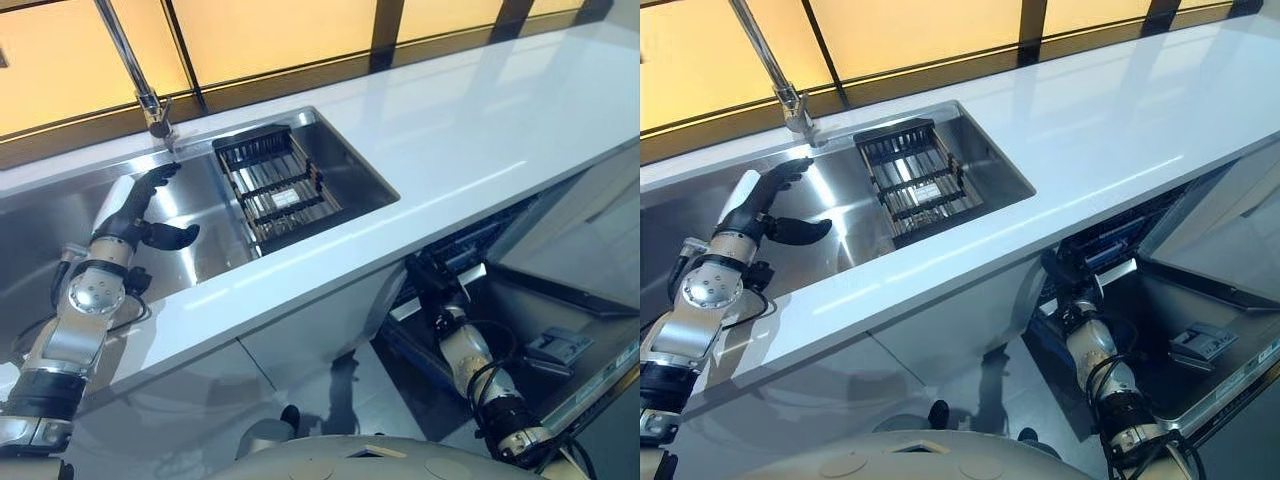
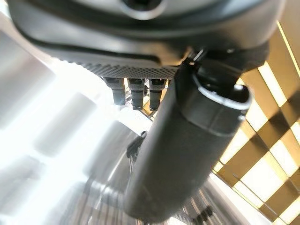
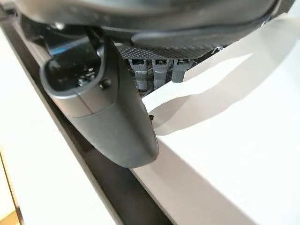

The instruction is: Pick up plates and place into dishwasher.

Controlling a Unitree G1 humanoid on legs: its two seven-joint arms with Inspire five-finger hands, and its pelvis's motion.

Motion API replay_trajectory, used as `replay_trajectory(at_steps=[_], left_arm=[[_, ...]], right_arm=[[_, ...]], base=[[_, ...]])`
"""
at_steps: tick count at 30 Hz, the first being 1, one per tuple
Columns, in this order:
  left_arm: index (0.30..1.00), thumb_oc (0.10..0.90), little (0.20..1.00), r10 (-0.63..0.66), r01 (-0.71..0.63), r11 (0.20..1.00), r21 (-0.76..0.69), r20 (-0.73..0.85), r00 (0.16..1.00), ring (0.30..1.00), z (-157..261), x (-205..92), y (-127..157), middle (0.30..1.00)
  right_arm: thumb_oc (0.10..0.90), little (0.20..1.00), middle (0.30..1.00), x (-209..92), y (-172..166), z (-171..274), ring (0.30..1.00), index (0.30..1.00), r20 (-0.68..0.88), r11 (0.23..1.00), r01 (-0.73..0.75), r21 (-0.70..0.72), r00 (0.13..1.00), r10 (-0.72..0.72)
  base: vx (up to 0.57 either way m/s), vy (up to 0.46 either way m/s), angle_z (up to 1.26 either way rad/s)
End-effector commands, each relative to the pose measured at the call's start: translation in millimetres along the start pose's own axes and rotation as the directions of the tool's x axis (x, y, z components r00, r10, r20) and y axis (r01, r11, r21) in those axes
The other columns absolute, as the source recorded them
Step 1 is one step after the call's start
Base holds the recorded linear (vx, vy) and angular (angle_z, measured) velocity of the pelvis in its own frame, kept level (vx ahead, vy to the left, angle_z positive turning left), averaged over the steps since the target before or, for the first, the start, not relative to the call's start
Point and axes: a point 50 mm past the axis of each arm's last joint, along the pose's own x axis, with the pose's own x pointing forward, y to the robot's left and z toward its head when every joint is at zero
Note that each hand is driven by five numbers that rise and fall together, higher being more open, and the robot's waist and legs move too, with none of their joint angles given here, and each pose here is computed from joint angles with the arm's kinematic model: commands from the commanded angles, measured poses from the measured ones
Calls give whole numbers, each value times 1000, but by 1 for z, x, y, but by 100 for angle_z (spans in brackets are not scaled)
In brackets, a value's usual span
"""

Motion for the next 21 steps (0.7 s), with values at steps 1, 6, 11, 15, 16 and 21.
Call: replay_trajectory(at_steps=[1, 6, 11, 15, 16, 21], left_arm=[[900, 800, 900, 83, -90, 996, 17, 250, 965, 900, 55, 24, 27, 900], [900, 800, 900, 72, -78, 997, 14, 255, 964, 900, 60, 29, 27, 900], [900, 800, 900, 106, -109, 994, 0, 234, 966, 900, 56, 22, 26, 900], [900, 800, 900, 135, -137, 991, -7, 217, 967, 900, 45, 12, 25, 900], [900, 800, 900, 144, -146, 989, -4, 210, 967, 900, 43, 7, 25, 900], [900, 800, 900, 175, -180, 984, 11, 179, 968, 900, 32, -8, 38, 900]], right_arm=[[800, 900, 900, -12, 187, 104, 900, 900, 375, 753, -648, -109, 675, 635], [800, 900, 900, 4, 168, 103, 900, 900, 358, 882, -465, -76, 813, 460], [800, 900, 900, 9, 110, 76, 900, 900, 301, 984, -173, -46, 937, 179], [800, 900, 900, -1, 55, 64, 900, 900, 327, 984, 15, -178, 944, 44], [800, 900, 900, -5, 38, 62, 900, 900, 336, 975, 66, -212, 942, 9], [800, 900, 900, -26, -22, 79, 900, 900, 451, 913, 284, -294, 883, -129]], base=[[0, 0, 0], [0, 0, 0], [-39, -11, -2], [-35, -5, -4], [-28, -8, -6], [-21, -43, -1]])
